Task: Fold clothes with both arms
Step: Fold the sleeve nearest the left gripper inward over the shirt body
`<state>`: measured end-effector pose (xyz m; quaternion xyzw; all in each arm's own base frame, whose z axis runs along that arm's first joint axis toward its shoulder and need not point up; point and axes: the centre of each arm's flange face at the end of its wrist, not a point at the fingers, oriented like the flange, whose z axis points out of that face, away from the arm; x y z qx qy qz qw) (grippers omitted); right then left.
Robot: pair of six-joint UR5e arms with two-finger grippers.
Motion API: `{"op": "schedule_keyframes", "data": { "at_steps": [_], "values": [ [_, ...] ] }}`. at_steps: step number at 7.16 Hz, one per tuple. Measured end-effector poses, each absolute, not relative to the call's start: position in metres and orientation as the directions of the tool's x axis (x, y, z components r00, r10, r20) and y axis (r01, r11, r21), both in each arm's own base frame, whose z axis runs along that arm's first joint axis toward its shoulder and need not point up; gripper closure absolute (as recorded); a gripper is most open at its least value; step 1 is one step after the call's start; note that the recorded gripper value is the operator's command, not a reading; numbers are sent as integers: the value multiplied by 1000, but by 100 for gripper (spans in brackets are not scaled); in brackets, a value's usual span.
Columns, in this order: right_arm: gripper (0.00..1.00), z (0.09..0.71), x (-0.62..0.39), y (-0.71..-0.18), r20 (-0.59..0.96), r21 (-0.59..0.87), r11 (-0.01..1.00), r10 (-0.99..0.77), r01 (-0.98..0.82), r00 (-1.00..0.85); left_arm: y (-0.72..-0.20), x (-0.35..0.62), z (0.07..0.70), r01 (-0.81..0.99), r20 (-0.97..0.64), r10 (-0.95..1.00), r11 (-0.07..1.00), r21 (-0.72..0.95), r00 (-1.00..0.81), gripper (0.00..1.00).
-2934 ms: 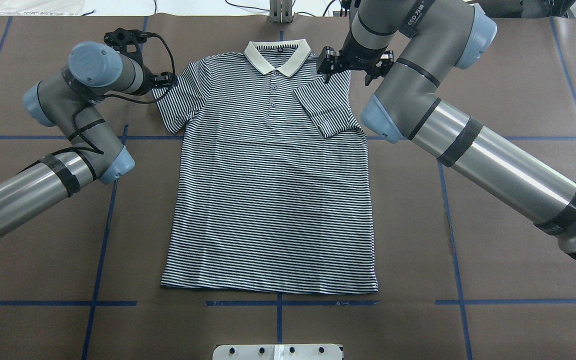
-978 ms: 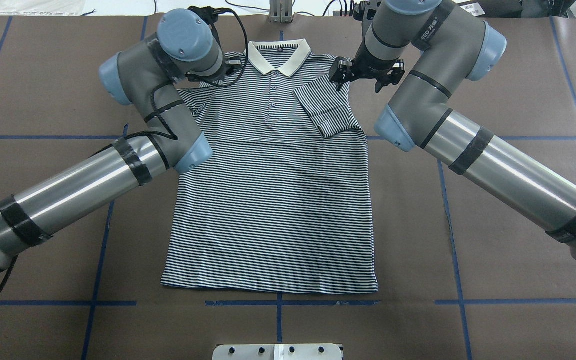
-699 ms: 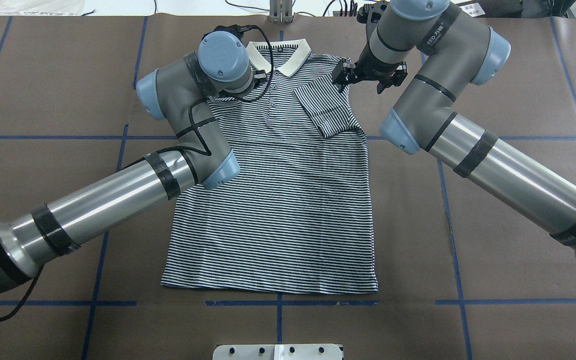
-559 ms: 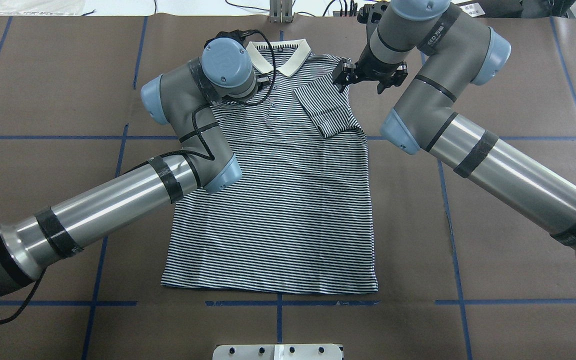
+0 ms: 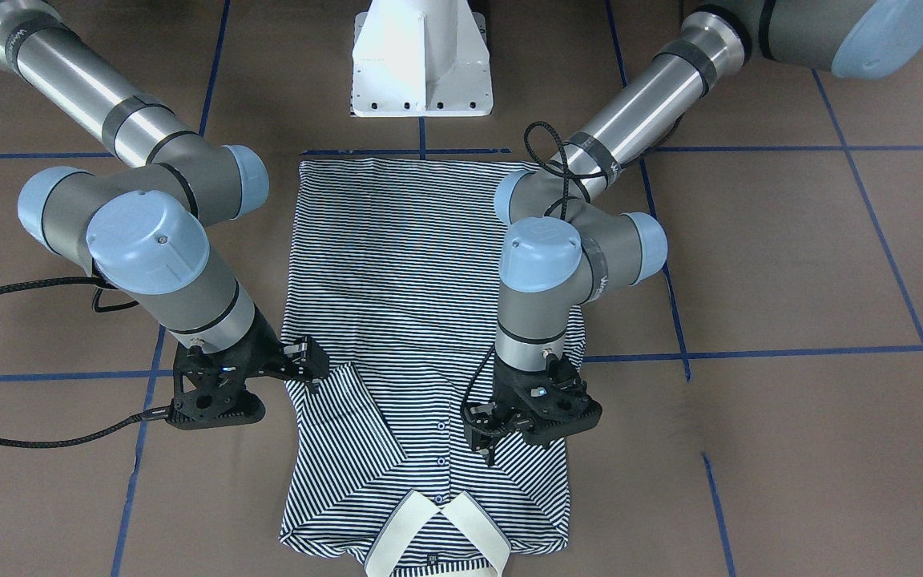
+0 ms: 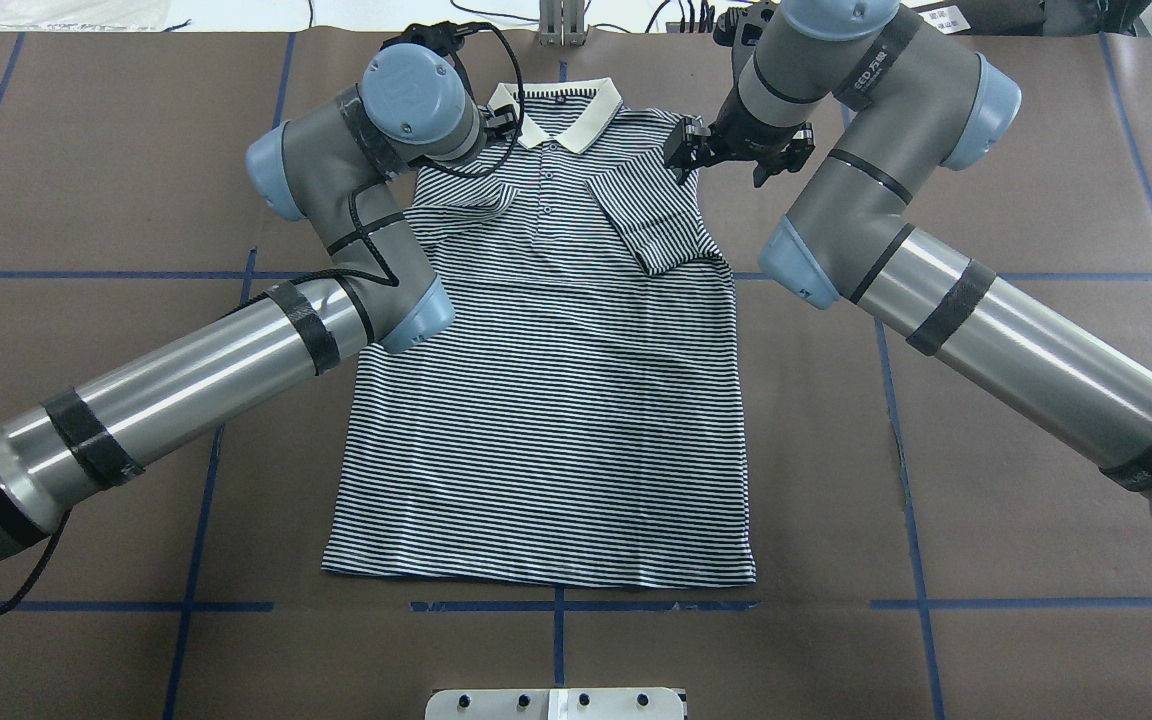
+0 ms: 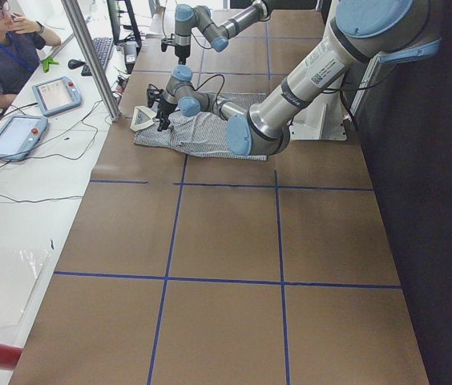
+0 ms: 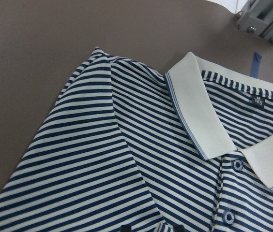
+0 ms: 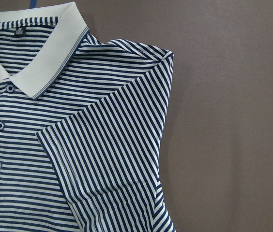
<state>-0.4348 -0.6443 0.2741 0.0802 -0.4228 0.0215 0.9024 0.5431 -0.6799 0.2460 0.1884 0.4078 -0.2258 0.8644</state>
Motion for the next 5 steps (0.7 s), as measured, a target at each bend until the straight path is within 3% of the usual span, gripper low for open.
{"op": "schedule_keyframes", "data": {
  "at_steps": [5],
  "values": [
    [0,274,-436,-643,766,127,986,-30,-104,642,-657,521,289,483,-788,-198,864,140,583,0]
  ]
}}
